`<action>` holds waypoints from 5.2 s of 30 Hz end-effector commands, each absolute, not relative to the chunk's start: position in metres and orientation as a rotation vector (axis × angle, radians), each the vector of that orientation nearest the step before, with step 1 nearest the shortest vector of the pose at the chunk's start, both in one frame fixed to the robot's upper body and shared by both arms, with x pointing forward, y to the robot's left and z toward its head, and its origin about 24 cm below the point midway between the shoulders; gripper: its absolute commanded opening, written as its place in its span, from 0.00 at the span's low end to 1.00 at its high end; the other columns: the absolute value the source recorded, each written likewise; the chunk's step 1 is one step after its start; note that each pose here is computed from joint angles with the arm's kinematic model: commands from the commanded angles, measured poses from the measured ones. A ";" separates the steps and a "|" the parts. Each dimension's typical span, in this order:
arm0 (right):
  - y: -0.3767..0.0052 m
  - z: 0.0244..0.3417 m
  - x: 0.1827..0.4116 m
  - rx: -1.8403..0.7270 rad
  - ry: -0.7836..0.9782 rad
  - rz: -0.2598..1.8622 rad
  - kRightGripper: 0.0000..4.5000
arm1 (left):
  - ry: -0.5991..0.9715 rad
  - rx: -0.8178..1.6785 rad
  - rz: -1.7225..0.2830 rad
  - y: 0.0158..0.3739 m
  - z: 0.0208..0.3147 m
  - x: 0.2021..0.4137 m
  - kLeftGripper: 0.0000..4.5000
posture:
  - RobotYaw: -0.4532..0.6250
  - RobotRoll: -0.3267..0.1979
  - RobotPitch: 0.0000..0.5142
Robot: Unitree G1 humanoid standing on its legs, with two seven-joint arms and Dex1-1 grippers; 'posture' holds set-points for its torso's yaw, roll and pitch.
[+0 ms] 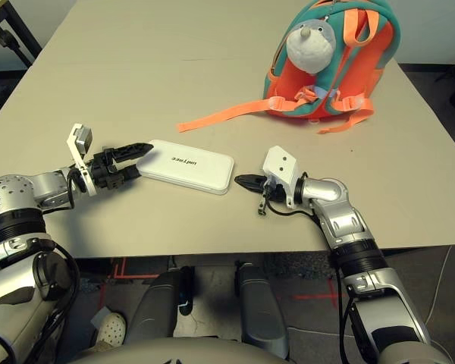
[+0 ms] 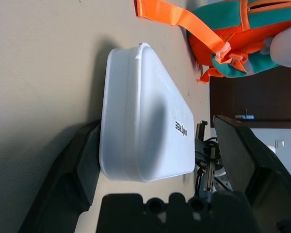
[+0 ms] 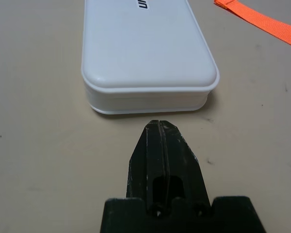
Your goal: Put the pencil case into the backpack and zip it.
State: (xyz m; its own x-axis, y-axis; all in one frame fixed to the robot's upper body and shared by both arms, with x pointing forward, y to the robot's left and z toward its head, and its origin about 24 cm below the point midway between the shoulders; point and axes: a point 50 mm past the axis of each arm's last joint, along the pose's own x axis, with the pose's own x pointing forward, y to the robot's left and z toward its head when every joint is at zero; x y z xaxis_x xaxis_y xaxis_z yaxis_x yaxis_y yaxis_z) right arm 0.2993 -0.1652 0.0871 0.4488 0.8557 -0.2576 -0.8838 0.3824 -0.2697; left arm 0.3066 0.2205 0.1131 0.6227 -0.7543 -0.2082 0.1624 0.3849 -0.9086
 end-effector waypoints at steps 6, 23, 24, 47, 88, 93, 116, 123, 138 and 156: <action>-0.165 0.081 0.299 -0.395 0.106 1.114 0.01 | 0.778 -1.006 -0.684 0.208 0.103 0.303 1.00 | 0.35 0.62 0.37; -0.165 0.079 0.298 -0.394 0.113 1.117 0.00 | 0.760 -0.992 -0.790 0.197 0.116 0.306 0.32 | 0.34 0.62 0.38; -0.165 0.079 0.298 -0.393 0.113 1.117 0.00 | 0.756 -0.993 -0.793 0.197 0.117 0.307 0.31 | 0.34 0.62 0.38; -0.194 0.078 0.319 -0.330 0.148 0.749 0.22 | 0.105 -0.868 -0.694 0.205 0.190 0.329 0.31 | 0.34 0.62 0.39; -0.277 0.191 0.348 0.178 -0.015 0.160 1.00 | 0.059 -0.775 -0.688 0.192 0.184 0.340 0.31 | 0.32 0.62 0.32; -0.267 0.188 0.365 0.184 -0.039 0.176 1.00 | 0.056 -0.773 -0.682 0.194 0.183 0.338 0.31 | 0.33 0.62 0.32; -0.253 0.194 0.357 0.035 -0.098 0.328 0.19 | 0.033 -0.776 -0.672 0.192 0.185 0.340 0.31 | 0.34 0.62 0.32; -0.232 0.222 0.333 0.054 -0.088 0.498 0.19 | 0.030 -0.778 -0.674 0.190 0.185 0.343 0.31 | 0.32 0.62 0.30; -0.212 0.254 0.278 0.078 -0.009 0.763 0.19 | 0.045 -0.781 -0.692 0.186 0.182 0.349 0.31 | 0.29 0.62 0.27; -0.213 0.176 0.278 0.125 0.199 0.668 0.19 | -0.013 -0.747 -0.719 0.188 0.200 0.354 0.31 | 0.29 0.62 0.28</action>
State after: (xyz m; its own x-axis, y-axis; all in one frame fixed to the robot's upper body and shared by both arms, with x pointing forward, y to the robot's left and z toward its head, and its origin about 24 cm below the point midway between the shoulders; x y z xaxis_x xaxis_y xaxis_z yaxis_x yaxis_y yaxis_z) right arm 0.2770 -0.2137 0.1862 0.7674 0.6315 -0.1112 -0.6108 0.7727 0.1727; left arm 0.3539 0.1841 0.1851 0.7770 -0.5958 0.2034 0.5594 0.5053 -0.6570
